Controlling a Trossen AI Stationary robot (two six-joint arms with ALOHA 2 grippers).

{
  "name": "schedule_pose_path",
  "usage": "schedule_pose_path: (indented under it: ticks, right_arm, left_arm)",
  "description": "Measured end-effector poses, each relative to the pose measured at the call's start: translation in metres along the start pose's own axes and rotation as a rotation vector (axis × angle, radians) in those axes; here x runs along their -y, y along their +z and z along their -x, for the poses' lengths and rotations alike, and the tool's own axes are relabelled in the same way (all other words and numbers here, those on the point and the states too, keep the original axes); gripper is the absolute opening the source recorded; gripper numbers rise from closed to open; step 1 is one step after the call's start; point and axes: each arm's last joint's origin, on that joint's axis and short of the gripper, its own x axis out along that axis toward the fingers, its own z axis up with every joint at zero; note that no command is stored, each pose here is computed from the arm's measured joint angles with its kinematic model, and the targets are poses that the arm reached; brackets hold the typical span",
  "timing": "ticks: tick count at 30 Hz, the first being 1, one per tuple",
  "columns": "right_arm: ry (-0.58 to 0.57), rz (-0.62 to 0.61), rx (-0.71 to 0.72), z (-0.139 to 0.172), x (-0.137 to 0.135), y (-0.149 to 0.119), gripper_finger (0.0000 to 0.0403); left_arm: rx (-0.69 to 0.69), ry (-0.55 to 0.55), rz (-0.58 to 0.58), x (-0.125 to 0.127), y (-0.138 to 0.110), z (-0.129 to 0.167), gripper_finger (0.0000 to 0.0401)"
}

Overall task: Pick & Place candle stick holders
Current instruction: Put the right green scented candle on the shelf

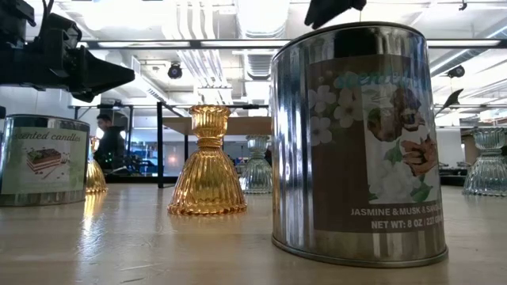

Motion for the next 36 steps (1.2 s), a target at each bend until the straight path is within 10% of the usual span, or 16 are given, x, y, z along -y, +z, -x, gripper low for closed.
schedule_pose_path:
  ticks: [12,36]
  right_arm:
    - [0.085,-0.048,0.191,-0.053,0.019,-0.049,0.0012]
    - [0.263,-0.016,0.122,-0.116,0.05,-0.07,0.0008]
  left_arm:
    - [0.0,0.0,0.0,0.0,0.0,0.0,0.0092]
    - [0.0,0.0,0.0,0.0,0.0,0.0,0.0092]
